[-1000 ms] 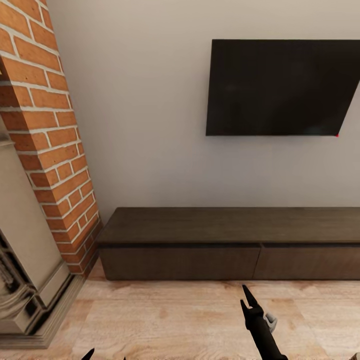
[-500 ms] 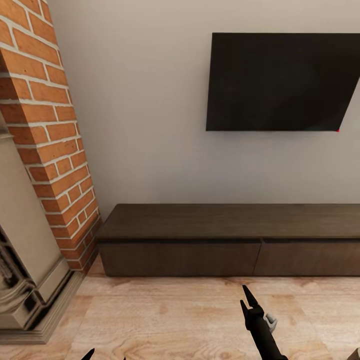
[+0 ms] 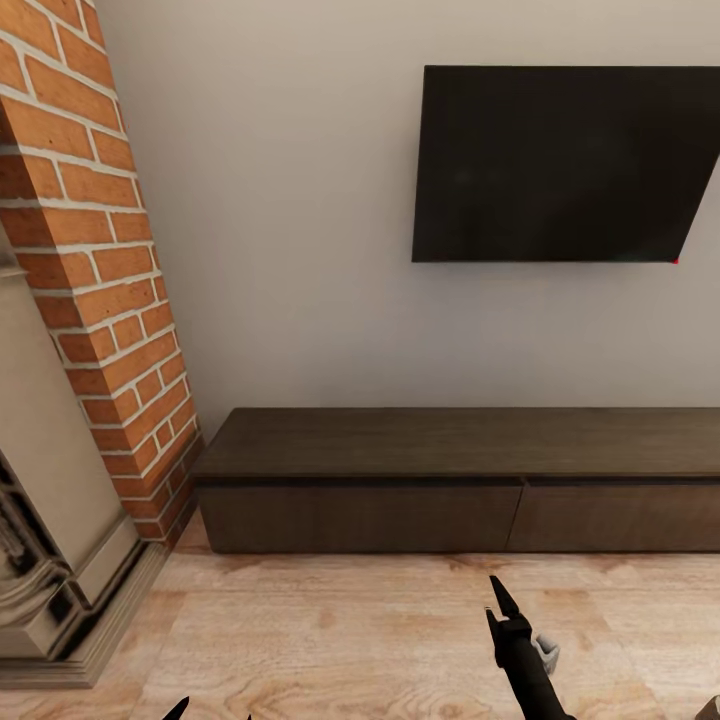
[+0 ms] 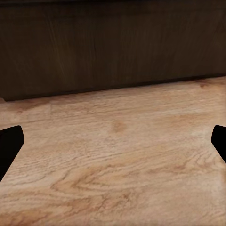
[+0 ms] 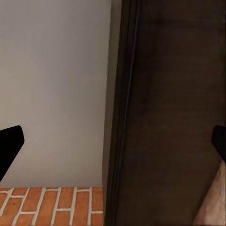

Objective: Place each of the two pumpkins and all three candles from the living room inside a cabinet in the living room (use any cabinet), then make sure every cabinet is closed, and position the cauldron so it is next to a table in the living room.

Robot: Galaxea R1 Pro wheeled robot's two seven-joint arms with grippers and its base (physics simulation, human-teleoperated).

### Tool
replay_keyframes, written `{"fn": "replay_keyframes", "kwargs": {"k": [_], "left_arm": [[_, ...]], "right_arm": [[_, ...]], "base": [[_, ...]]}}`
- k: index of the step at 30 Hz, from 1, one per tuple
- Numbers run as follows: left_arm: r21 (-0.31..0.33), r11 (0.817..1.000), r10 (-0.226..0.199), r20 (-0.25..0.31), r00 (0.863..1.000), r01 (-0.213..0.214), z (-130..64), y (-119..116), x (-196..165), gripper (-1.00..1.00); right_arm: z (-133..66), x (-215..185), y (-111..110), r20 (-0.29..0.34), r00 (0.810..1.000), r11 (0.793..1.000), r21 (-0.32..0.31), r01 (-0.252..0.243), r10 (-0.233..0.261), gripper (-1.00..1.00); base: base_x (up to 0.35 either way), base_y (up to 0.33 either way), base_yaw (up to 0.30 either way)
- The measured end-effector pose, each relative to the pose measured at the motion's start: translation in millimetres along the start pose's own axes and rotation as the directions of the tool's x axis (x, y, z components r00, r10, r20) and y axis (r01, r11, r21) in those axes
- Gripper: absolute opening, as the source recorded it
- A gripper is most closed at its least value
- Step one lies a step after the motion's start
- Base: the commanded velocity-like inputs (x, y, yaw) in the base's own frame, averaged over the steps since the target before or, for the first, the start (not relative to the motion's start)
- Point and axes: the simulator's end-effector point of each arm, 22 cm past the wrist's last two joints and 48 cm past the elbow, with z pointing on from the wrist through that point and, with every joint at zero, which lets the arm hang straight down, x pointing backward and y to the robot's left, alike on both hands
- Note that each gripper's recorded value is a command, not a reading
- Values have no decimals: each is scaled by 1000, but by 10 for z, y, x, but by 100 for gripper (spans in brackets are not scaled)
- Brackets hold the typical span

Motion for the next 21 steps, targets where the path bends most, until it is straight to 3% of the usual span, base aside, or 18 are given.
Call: {"fn": "replay_keyframes", "kwargs": {"k": [3, 12, 21], "left_arm": [[0, 1000, 0, 0, 1000, 0, 0, 0, 0, 100], [0, 1000, 0, 0, 1000, 0, 0, 0, 0, 100], [0, 1000, 0, 0, 1000, 0, -1, 0, 1, 100]], "right_arm": [[-14, -82, -76, 19, 1000, 999, 33, -4, 3, 100], [-21, -122, -97, 29, 1000, 999, 42, -7, 6, 100], [-39, -128, -161, 39, 999, 998, 65, -13, 10, 100]], "base": [[0, 0, 0], [4, 0, 0], [125, 11, 0]]}}
